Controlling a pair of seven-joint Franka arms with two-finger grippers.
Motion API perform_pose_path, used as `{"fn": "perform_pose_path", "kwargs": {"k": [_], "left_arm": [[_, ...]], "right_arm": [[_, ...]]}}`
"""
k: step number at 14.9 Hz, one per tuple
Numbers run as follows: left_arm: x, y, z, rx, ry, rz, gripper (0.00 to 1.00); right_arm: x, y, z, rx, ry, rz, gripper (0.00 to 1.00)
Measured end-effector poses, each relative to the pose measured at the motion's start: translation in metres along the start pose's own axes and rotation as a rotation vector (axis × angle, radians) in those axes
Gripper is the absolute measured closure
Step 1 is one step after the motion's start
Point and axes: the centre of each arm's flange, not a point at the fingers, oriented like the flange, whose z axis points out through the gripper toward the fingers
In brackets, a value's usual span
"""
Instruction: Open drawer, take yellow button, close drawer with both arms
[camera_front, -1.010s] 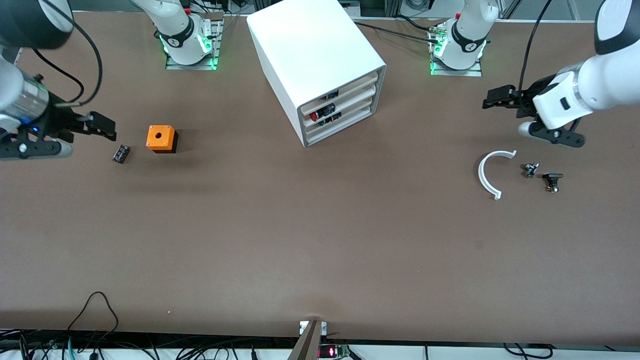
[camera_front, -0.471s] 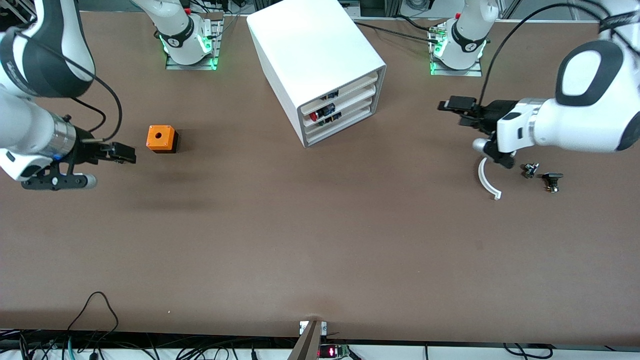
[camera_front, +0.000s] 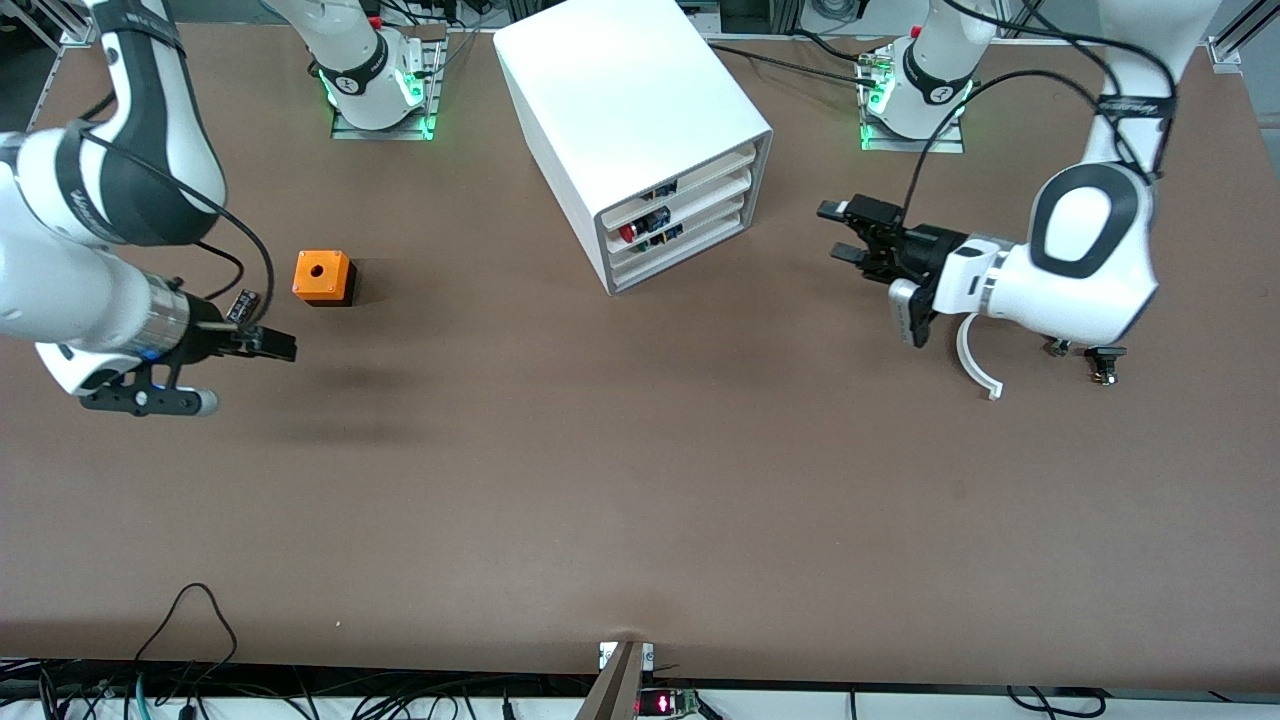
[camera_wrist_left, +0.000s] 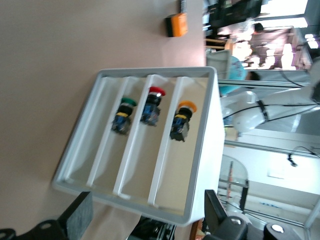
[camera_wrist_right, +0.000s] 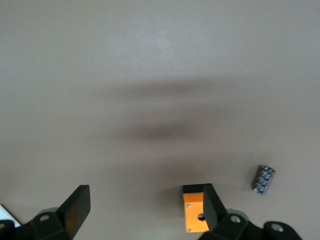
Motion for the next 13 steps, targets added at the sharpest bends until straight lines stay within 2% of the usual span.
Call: {"fn": "perform_pose_path", "kwargs": {"k": [2,3,6,7,13], "left_arm": [[-0.003,-0.012,0.031,-0.053,0.024,0.046,0.06],[-0.005,-0.016,0.05,-0.086,0.032,0.077,0.13],[-0.016,-0.037,0.103,-0.174,0.019,0.127,0.44],[-0.018,-0.043,0.113,-0.193,0.015,0.126,0.51],[-0.029,-0.047,0.149,-0.265,0.01,0.093,0.51]], "right_arm": [[0.002,-0.024,0.004,-0.002,0.001,0.055,0.0],[0.002,-0.037,0.005,-0.003,0.002,0.081,0.0],[-0.001,-0.07,0.005,-0.004,0.01,0.146,0.0],[-0.002,-0.078,0.006,-0.006,0.01,0.163,0.0],[-0.006,-0.108,-0.002,-0.002,0.024,0.248,0.0]]}}
